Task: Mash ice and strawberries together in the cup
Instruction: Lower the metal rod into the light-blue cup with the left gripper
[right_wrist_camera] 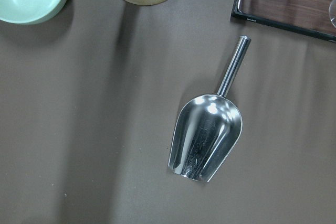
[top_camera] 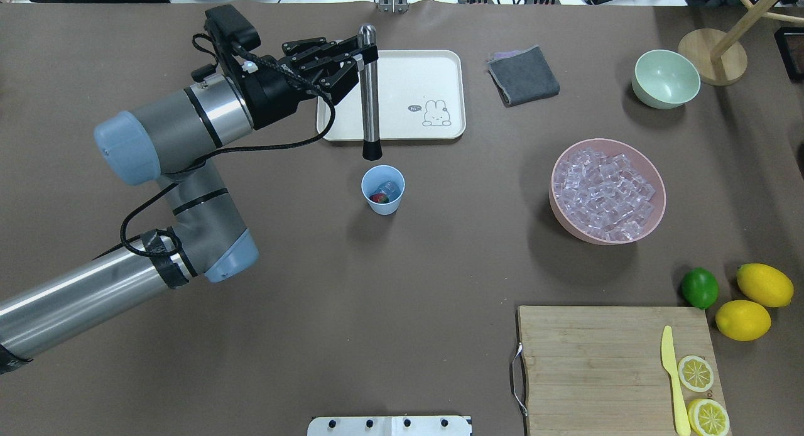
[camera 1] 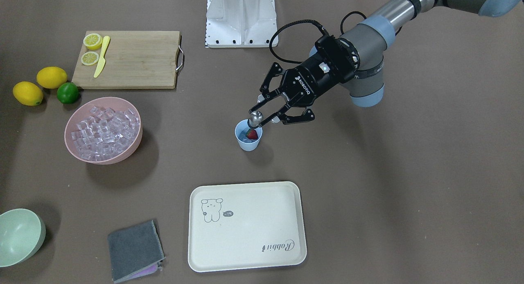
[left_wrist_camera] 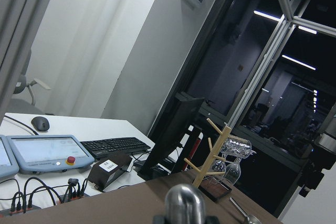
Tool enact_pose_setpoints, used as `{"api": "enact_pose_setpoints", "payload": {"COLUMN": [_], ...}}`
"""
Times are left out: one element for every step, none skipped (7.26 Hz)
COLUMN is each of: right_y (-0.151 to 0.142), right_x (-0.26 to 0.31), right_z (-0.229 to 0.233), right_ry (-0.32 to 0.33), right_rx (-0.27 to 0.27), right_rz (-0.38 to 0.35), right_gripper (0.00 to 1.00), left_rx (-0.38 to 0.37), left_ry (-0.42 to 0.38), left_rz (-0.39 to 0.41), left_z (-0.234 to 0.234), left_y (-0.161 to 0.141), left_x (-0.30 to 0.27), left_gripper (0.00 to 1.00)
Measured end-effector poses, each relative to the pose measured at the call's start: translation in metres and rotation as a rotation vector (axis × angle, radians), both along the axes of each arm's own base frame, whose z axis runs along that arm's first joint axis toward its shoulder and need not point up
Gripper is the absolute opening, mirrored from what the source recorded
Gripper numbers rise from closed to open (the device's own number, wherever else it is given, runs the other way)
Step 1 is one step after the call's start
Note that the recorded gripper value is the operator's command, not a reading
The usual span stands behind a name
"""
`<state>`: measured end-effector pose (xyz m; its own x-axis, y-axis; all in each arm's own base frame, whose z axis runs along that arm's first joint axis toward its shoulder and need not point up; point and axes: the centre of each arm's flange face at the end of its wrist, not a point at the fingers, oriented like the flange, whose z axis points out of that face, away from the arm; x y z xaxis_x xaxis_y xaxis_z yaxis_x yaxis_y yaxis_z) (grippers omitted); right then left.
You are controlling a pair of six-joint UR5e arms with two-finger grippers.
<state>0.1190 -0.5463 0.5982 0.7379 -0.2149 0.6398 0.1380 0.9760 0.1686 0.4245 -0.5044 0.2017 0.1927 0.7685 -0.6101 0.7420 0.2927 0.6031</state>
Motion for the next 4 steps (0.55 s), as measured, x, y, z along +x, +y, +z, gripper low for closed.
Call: {"api": "enact_pose_setpoints", "payload": {"right_y": [0.0,0.0,-0.001,-0.004], "right_x": [0.003,0.004,0.003,0.002], "right_z": [-0.001,-0.002,-0.003,-0.003], "right_ry": [-0.001,-0.002,-0.002,0.0], "right_rx": [0.002,0.004,0.006,0.006], "right_rz": [0.005,0.006,0.005,0.002], "right_gripper": [0.99,0.99,0.99,0.99], "left_rx": [-0.004,-0.013,-0.015,-0.018], "left_ry": [-0.006,0.002,0.012,0.013], "left_rz": [-0.017,-0.026,-0.022,-0.017], "left_z": [0.007,0.008,0.008,0.01], "left_y": [0.003,0.01,0.018,0.021], "left_x": [0.007,0.018,0.027,0.034], "left_gripper": [0.2,0.2,0.2,0.2]}}
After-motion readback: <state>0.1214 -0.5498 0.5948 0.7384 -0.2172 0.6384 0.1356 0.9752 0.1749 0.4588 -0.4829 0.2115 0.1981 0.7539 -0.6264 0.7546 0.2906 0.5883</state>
